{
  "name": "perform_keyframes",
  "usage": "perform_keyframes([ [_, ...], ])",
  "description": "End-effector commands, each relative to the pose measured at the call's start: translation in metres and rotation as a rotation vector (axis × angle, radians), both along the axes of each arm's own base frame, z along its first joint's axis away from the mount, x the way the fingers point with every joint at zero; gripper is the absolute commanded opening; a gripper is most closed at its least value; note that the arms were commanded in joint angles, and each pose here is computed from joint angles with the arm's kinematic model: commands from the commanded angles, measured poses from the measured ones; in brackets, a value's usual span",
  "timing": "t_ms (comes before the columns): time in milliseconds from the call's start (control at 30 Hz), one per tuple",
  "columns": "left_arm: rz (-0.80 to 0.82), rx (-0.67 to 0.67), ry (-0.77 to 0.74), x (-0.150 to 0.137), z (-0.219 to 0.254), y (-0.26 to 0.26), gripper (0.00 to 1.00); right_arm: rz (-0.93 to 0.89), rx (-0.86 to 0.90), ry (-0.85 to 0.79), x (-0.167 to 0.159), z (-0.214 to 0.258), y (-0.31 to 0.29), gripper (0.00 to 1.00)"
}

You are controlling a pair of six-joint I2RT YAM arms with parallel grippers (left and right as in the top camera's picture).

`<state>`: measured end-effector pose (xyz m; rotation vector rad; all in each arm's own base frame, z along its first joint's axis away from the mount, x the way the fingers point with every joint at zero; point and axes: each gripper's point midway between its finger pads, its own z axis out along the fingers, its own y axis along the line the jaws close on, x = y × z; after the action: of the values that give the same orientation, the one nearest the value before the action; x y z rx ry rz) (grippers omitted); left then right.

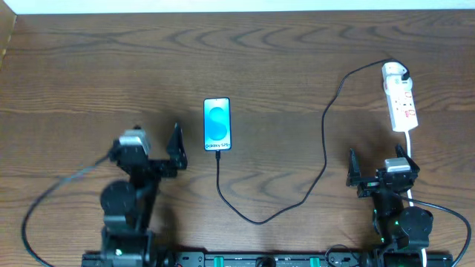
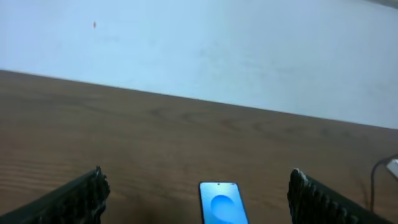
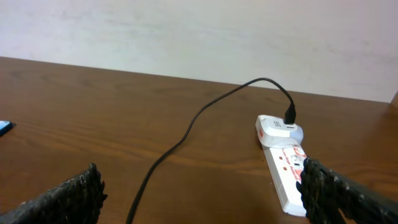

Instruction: Plug charger to phone and switch on socket

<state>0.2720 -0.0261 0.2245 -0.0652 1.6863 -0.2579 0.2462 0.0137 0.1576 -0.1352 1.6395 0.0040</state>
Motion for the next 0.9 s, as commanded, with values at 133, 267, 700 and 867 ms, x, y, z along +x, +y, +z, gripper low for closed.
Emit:
perform_keyframes([
  [133, 0.008, 0.09, -0.064, -0.016, -0.039, 0.004, 0.93, -0.003, 0.011, 0.0, 0.0, 0.0, 0.0, 0.99],
  [267, 0.006, 0.123, -0.084, -0.02, -0.049, 0.004, 0.93, -0.003, 0.011, 0.0, 0.0, 0.0, 0.0, 0.99],
  [700, 0.026, 0.151, 0.018, -0.029, -0.086, 0.009, 0.93, -0.003, 0.011, 0.0, 0.0, 0.0, 0.0, 0.99],
  [867, 0.026, 0.151, 0.018, -0.029, -0.086, 0.009, 0.93, -0.002, 0.011, 0.0, 0.0, 0.0, 0.0, 0.99],
])
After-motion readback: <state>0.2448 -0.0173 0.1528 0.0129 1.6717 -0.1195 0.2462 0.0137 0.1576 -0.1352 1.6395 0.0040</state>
